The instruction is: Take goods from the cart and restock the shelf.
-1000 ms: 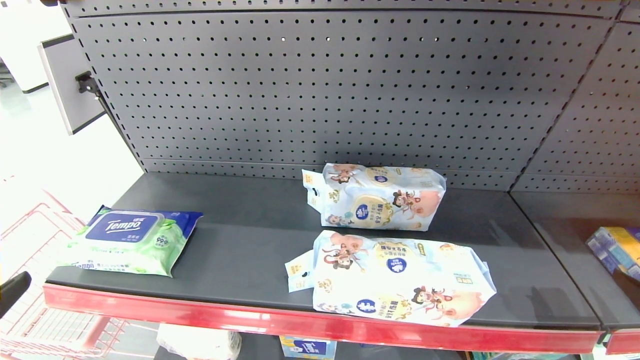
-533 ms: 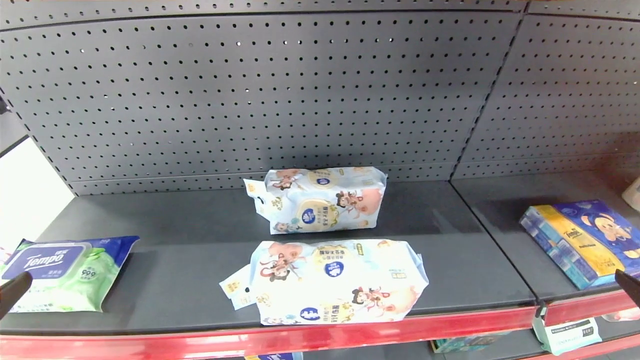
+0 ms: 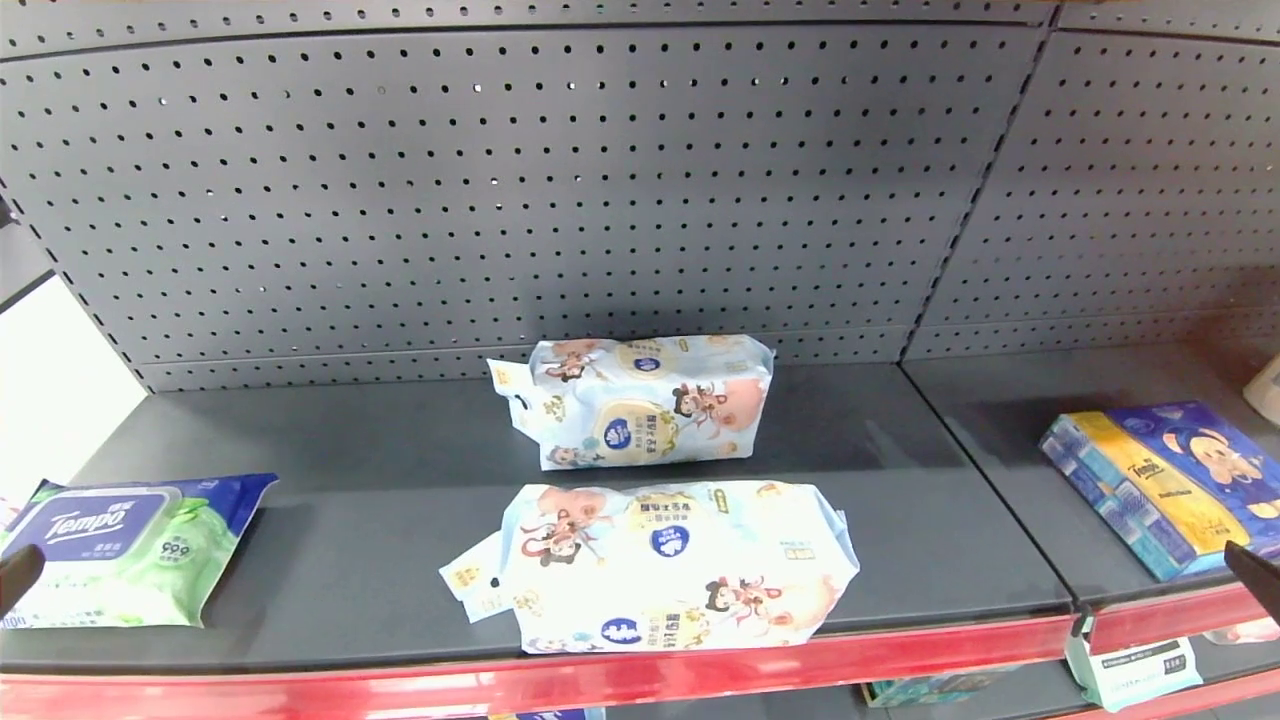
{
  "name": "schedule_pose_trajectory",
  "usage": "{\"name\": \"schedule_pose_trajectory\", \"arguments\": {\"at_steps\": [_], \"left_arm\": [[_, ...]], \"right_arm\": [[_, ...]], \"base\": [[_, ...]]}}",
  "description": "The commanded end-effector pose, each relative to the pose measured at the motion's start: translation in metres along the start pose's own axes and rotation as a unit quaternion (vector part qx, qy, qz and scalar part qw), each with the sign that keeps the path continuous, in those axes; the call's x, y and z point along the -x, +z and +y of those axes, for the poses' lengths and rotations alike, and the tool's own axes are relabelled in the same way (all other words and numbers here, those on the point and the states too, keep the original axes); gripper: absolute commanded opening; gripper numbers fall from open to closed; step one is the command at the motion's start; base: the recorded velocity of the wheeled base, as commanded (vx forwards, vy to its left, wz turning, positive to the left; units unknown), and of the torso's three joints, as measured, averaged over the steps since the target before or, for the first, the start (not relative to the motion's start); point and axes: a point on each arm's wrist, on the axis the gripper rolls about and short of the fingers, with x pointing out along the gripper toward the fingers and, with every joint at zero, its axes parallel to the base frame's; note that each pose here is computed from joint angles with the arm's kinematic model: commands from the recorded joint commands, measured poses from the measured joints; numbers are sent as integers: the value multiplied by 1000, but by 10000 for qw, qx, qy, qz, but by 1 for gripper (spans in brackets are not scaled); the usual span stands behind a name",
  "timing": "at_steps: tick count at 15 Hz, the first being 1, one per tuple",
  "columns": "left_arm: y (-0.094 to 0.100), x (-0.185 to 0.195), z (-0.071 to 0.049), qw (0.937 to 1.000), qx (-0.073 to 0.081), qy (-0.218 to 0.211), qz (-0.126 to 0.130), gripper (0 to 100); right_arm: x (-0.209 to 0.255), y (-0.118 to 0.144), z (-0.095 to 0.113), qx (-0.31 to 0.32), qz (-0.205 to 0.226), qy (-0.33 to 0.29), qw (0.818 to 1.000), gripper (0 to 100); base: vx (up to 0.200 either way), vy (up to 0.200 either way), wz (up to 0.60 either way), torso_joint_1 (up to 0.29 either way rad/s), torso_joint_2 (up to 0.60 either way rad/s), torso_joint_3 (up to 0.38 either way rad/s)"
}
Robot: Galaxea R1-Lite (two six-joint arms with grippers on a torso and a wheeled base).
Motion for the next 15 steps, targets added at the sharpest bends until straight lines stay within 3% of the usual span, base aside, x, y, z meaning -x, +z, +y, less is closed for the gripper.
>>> {"name": "schedule_pose_trajectory", "arguments": {"at_steps": [1,3,15], "left_arm": [[0,0,0,10000,3,4,-9,100],[0,1,0,10000,5,4,-24,100],[0,2,0,10000,1,4,-47,100]], "right_arm": [[0,0,0,9,-1,2,10000,100],[0,0,0,32,-1,2,10000,100],[11,-6,-1,7,-179,-98,9998,100]], "base": [[0,0,600,2,-2,2],[0,0,600,2,-2,5],[0,0,0,0,0,0]]}}
